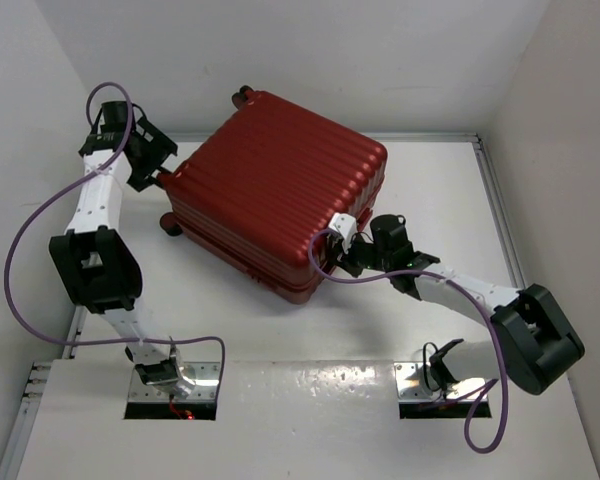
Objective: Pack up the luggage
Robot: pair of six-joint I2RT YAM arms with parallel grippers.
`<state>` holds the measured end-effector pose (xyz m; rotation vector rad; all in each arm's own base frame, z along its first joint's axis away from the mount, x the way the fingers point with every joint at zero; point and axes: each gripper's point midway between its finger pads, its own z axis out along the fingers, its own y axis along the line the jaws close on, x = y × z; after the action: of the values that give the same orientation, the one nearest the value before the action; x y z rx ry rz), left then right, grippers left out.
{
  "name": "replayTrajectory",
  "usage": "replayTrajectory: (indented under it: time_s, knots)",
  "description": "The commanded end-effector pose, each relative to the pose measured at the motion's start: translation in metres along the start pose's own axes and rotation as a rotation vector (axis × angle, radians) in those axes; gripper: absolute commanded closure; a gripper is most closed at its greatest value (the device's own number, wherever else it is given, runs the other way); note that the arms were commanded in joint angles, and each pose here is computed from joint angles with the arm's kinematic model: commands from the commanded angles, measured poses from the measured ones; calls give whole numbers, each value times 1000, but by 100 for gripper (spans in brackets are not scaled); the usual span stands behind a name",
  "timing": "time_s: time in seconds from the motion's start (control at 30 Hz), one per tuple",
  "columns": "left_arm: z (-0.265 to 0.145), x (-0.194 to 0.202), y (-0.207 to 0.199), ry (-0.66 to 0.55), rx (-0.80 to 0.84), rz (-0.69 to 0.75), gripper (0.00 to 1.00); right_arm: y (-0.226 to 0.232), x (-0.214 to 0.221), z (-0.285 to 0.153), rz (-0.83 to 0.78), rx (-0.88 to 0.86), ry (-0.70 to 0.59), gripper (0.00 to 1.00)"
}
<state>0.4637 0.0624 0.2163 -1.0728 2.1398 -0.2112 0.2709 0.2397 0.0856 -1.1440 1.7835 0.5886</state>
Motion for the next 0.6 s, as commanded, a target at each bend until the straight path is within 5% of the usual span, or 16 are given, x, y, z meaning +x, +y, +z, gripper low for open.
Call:
replayTrajectory:
  time_s: [0.0, 0.17, 0.5, 0.57]
  knots:
    - [-2, -5, -26, -15, 71, -9, 1, -16, -40, 11, -79, 43, -107, 100]
    - [10, 20, -15, 62, 50, -55, 2, -21, -40, 11, -79, 52, -103, 100]
    - [16, 42, -13, 144, 64, -111, 34, -23, -40, 13, -74, 48, -100, 100]
    - [17, 41, -11, 151, 69, -130, 54, -23, -40, 14, -73, 49, -101, 100]
